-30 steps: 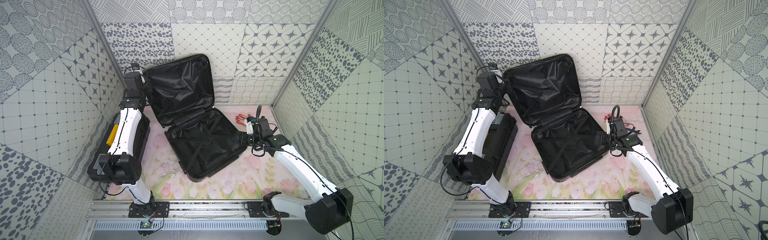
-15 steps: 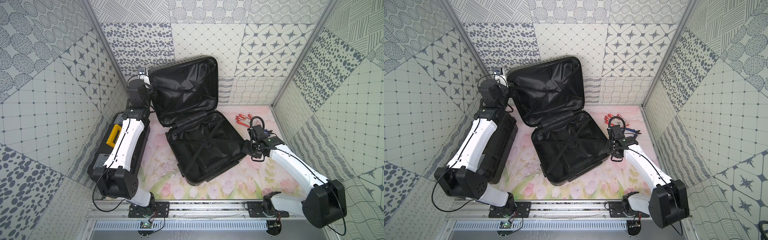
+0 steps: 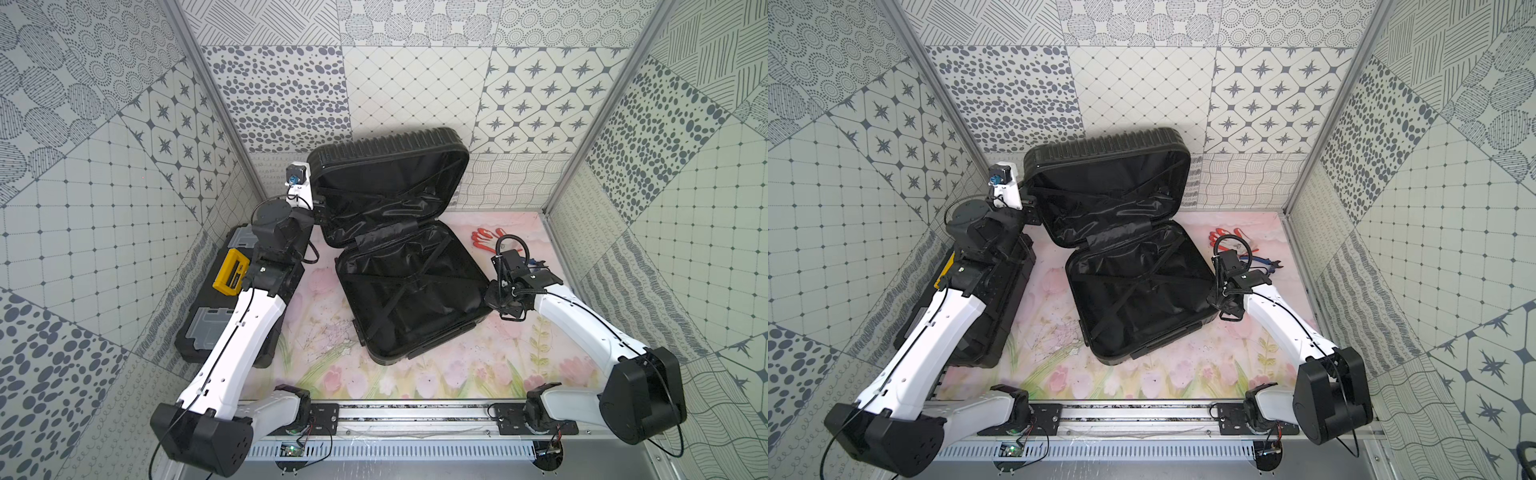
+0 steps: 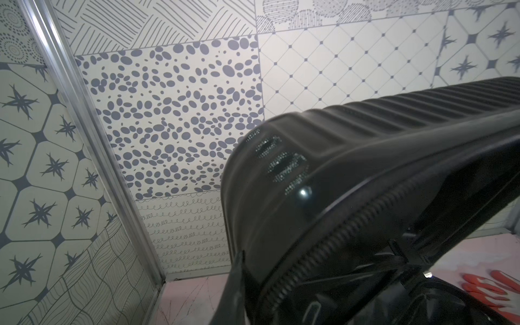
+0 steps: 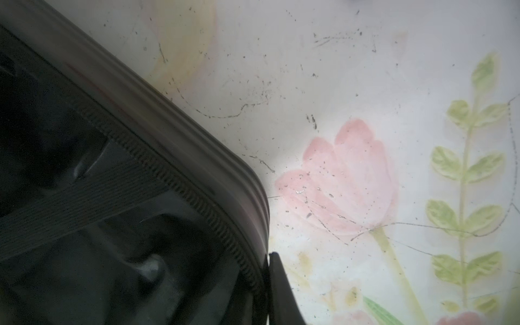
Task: Close the suitcase zippers
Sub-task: Close the suitcase at the center of the board.
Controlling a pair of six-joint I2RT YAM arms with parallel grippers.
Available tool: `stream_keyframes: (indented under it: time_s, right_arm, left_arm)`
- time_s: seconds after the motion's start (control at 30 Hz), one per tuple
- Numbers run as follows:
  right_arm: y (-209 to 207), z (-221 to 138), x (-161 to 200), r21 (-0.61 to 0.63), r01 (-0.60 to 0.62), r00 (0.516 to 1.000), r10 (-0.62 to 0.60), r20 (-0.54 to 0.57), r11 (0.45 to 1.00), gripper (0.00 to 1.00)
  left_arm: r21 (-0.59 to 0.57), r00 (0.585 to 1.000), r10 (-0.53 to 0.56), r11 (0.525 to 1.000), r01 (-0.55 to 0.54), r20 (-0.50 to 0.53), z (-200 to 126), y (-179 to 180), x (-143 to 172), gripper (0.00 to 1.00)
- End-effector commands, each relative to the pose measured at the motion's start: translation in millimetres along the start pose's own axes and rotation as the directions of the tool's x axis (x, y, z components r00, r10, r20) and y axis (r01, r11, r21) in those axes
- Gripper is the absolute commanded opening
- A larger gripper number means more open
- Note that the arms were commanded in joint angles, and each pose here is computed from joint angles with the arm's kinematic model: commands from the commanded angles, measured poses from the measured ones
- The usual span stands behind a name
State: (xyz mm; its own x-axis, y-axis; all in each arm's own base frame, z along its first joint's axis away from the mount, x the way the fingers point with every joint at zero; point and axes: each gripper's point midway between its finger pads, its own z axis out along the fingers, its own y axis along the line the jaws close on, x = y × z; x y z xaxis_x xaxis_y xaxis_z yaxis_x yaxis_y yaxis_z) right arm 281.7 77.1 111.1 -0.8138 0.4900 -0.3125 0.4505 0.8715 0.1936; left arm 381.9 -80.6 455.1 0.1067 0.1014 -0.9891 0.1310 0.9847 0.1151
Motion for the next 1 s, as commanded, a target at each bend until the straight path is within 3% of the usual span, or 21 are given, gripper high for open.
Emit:
stream_keyframes:
  time_s: [0.0,0.23,0.33,0.47,0.73,0.87,0.97]
  right_arm:
    - [55,2,-18,-0.211,-0.104,0.993,0.112,0.022,0.972,0.00]
    - [87,1,-39,-0.313,-0.167,0.978,0.198,0.070,0.935,0.01]
    - [96,-2,-50,-0.333,-0.149,0.976,0.193,0.101,0.931,0.07]
    - [98,0,-56,-0.326,-0.117,0.977,0.168,0.132,0.938,0.22]
    - [74,-1,-53,-0.302,-0.074,0.977,0.129,0.168,0.950,0.37]
    - [57,-11,-52,-0.299,-0.059,0.976,0.118,0.181,0.952,0.40]
    - [39,-24,-52,-0.270,-0.041,0.975,0.097,0.199,0.962,0.50]
  left_arm:
    - [0.449,0.995,-0.094,0.887,0.104,-0.045,-53,-83,16,0.00]
    - [0.477,0.974,-0.150,0.853,0.214,-0.168,-93,-92,52,0.03]
    - [0.452,0.963,-0.175,0.856,0.250,-0.203,-106,-89,66,0.08]
    - [0.437,0.933,-0.216,0.837,0.329,-0.289,-123,-91,91,0.14]
    - [0.372,0.878,-0.283,0.823,0.429,-0.385,-155,-87,125,0.25]
    - [0.353,0.843,-0.303,0.806,0.475,-0.444,-170,-89,140,0.33]
    - [0.308,0.813,-0.300,0.816,0.489,-0.499,-180,-86,155,0.39]
